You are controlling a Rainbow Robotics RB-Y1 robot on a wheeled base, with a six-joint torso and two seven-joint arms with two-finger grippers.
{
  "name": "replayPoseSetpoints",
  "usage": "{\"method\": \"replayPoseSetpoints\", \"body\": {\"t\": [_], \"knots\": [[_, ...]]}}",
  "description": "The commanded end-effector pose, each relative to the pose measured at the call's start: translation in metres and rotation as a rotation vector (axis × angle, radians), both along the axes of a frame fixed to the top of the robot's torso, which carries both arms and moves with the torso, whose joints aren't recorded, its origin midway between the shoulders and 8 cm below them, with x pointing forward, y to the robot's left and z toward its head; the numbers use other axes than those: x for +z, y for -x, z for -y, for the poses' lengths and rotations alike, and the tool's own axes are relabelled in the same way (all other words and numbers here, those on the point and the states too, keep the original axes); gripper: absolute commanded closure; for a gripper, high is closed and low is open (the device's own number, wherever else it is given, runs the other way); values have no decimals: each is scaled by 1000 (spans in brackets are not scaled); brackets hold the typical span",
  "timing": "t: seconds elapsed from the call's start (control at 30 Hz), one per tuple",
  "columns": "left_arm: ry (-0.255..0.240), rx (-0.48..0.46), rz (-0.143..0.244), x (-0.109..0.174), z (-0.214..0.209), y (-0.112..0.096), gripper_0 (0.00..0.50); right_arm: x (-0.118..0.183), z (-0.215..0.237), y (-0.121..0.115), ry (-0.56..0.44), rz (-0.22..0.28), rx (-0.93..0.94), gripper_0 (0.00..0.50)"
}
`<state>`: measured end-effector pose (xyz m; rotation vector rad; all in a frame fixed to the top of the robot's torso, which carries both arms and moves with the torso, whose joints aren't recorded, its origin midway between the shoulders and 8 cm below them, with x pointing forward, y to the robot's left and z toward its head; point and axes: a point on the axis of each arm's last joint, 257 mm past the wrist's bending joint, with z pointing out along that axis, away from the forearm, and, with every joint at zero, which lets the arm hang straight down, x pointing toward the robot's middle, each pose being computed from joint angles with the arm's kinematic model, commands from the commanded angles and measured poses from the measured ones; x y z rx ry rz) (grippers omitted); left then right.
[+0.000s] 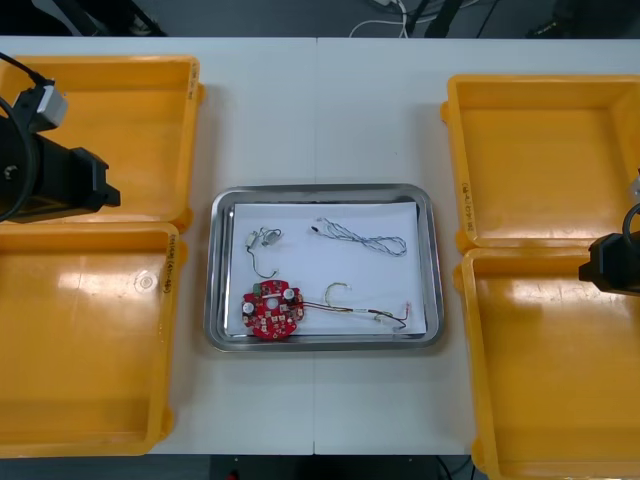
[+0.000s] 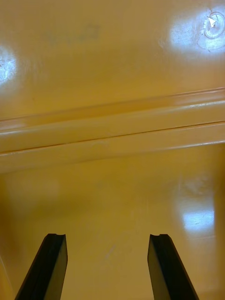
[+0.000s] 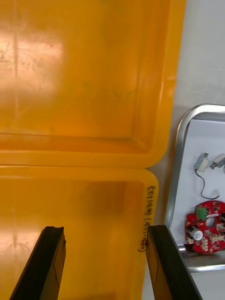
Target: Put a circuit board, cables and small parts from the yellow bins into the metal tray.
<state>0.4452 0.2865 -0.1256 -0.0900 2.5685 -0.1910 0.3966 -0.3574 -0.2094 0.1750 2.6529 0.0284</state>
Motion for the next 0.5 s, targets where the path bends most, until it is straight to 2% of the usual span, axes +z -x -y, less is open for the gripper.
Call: {"method": "replayPoseSetpoints", "body": {"t": [0.03, 0.5], "knots": [[-87, -27, 24, 9, -30, 11, 0, -3, -4, 3, -12, -7, -15, 0], [-139, -16, -29, 1, -62, 30, 0, -3, -4, 3, -12, -7, -15, 0]]}}
